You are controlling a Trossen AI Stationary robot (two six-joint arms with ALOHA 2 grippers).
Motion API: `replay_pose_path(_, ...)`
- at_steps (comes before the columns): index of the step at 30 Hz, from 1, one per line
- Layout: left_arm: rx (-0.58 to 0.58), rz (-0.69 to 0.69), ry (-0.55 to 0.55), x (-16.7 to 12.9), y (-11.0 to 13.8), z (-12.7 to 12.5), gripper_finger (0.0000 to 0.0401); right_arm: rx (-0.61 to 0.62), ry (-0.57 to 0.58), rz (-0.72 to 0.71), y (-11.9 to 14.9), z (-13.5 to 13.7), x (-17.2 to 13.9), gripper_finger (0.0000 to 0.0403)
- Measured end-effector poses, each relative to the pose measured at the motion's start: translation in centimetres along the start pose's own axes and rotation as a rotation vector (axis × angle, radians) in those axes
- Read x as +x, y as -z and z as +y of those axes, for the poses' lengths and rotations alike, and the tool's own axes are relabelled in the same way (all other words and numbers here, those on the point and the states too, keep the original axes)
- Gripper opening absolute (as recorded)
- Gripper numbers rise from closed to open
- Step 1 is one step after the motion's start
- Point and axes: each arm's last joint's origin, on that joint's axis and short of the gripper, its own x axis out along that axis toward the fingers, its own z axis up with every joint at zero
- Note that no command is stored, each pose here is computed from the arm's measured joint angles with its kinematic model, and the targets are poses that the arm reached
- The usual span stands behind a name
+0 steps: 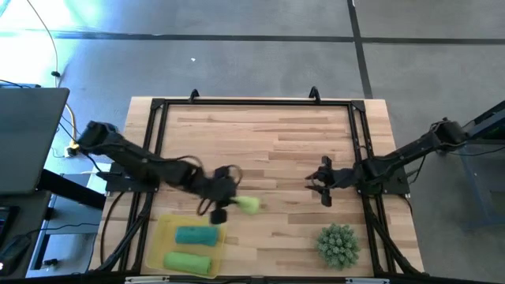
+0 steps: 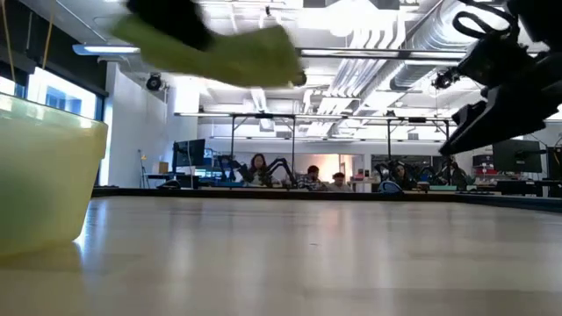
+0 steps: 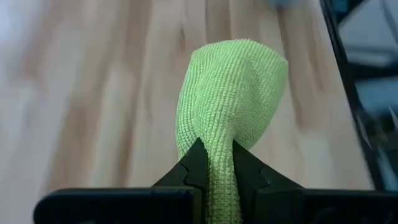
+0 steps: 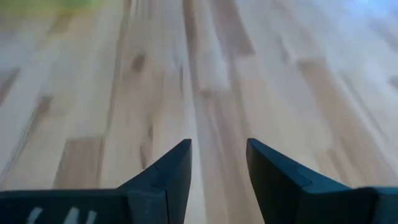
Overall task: Roll microfiber towels into tight, uniform cylinder then place into a basket
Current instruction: Put the light green microfiber towel into the yellow bin
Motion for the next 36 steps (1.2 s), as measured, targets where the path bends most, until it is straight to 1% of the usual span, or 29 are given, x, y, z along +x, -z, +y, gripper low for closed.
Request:
replay_pose_path(1, -0.019, 0.038, 0.007, -0.9, 0.6, -0.6, 0.0020, 0.011, 0.005, -0.049, 0.1, -0.1, 0.0, 0.0145)
replay_pose_path(4, -0.062, 0.076, 0.063, -3.0, 1.7, -3.0, 0.0019, -0.008, 0.032, -0.105, 1.2, -0.6, 0.0, 0.0145)
replay_pose_path(6, -0.078, 0.150, 0.078, -4.3, 3.3, -4.4, 0.0020, -0.008, 0.038, -0.164, 1.4, -0.7, -0.1, 0.0145)
replay_pose_path(8, -0.132, 0.152, 0.120, -4.7, 3.9, -6.1, 0.0023, -0.007, 0.050, -0.192, 1.5, -0.8, -0.1, 0.0145)
replay_pose_path(10, -0.171, 0.226, 0.098, -5.5, 5.5, -7.1, 0.0024, -0.007, 0.057, -0.215, 1.5, -0.9, -0.2, 0.0145)
replay_pose_path(12, -0.231, 0.233, 0.103, -5.9, 6.2, -8.4, 0.0023, -0.005, 0.055, -0.226, 1.5, -0.9, -0.3, 0.0145)
replay_pose_path(15, -0.277, 0.310, 0.031, -6.5, 8.3, -9.3, 0.0020, -0.026, 0.058, -0.233, 1.4, -1.0, -0.5, 0.0145)
replay_pose_path(19, -0.310, 0.307, -0.002, -7.3, 9.9, -10.8, 0.0020, -0.069, 0.057, -0.243, 1.3, -0.9, -0.6, 0.0145)
replay_pose_path(24, -0.334, 0.272, -0.051, -7.3, 11.6, -12.3, 0.0020, -0.069, 0.057, -0.247, 1.3, -1.0, -0.6, 0.0145)
replay_pose_path(30, -0.315, 0.295, -0.112, -5.5, 13.7, -13.6, 0.0020, -0.065, 0.051, -0.243, 1.3, -0.9, -0.6, 0.0145)
replay_pose_path(36, -0.309, 0.301, -0.100, -3.7, 14.7, -14.7, 0.0020, -0.071, -0.003, -0.231, 1.3, -0.8, -0.6, 0.0145)
